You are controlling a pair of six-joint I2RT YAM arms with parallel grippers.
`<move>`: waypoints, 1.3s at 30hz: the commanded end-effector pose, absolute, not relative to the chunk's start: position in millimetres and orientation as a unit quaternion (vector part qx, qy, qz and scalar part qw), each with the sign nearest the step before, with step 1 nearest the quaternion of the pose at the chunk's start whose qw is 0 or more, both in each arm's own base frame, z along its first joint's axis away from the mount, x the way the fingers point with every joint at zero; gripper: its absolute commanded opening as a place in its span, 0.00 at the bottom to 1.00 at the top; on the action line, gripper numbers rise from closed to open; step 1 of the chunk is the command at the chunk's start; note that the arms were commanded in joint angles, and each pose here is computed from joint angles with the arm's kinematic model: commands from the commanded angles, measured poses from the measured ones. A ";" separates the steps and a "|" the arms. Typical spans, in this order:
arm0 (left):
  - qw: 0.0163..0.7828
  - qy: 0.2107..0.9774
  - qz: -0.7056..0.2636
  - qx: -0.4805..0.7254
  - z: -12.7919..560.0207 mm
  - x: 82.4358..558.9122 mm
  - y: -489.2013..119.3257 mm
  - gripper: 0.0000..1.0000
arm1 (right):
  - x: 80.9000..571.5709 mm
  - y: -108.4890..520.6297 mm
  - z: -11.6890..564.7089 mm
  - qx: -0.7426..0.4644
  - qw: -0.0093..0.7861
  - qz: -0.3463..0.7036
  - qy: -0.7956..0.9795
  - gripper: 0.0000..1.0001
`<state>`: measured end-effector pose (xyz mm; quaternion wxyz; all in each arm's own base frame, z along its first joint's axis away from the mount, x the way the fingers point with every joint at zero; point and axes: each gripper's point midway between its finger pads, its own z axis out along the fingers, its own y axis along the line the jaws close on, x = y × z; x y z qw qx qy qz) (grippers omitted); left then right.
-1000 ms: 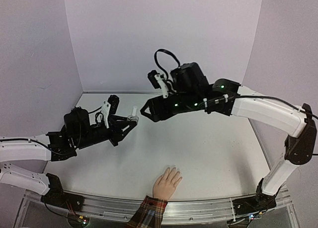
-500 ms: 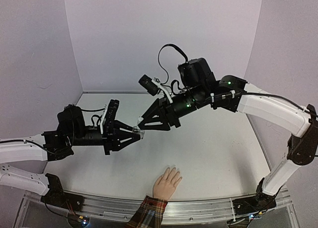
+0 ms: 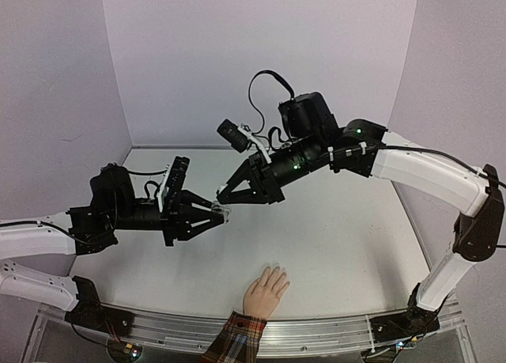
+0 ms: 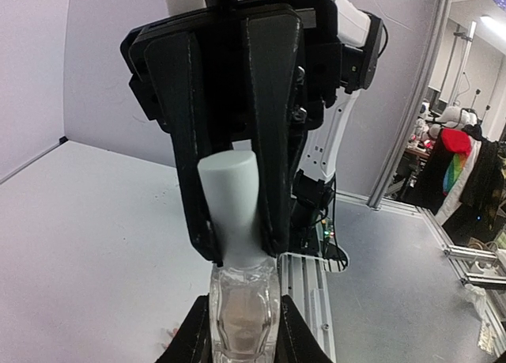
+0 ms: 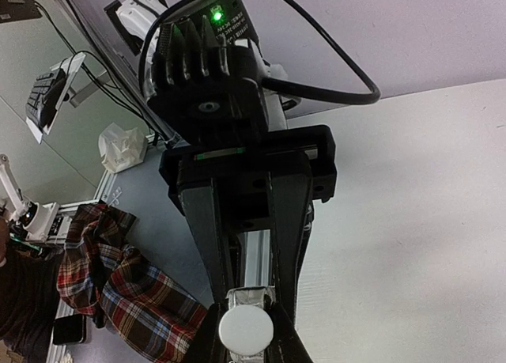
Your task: Paint the nails
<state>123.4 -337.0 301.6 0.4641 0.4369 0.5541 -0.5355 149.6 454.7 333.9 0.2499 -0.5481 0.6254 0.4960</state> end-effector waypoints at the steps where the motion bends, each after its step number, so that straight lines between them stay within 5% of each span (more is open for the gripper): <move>1: 0.545 0.546 -0.517 0.371 346.7 150.7 -328.6 0.00 | 156.9 464.9 336.9 -0.536 0.267 0.498 0.627 0.05; 7: 0.632 0.596 -0.431 0.244 357.6 207.6 -303.4 0.00 | 191.9 485.5 303.4 -0.433 0.317 0.462 0.706 0.00; 12: 0.657 0.663 -0.317 0.168 342.9 263.4 -297.2 0.00 | 255.2 476.2 273.5 -0.211 0.447 0.252 0.832 0.00; 15: 0.643 0.691 -0.282 0.171 325.7 279.6 -307.7 0.00 | 256.0 478.2 267.1 -0.142 0.450 0.213 0.856 0.00; 18: 0.633 0.696 -0.289 0.177 313.2 278.1 -313.7 0.00 | 250.7 485.7 271.4 -0.158 0.441 0.215 0.857 0.09; 22: 0.616 0.695 -0.312 0.201 299.9 263.6 -314.7 0.00 | 246.8 466.4 287.6 -0.195 0.429 0.230 0.852 0.46; 25: 0.601 0.684 -0.341 0.233 294.7 246.1 -316.9 0.00 | 236.3 452.9 302.9 -0.273 0.413 0.255 0.830 0.62; 32: 0.535 0.589 -0.487 0.361 306.8 167.9 -335.2 0.00 | 170.5 436.8 329.4 -0.516 0.342 0.382 0.686 0.68; 39: 0.478 0.518 -0.558 0.438 328.7 120.8 -340.5 0.00 | 139.9 437.3 354.1 -0.588 0.315 0.454 0.590 0.64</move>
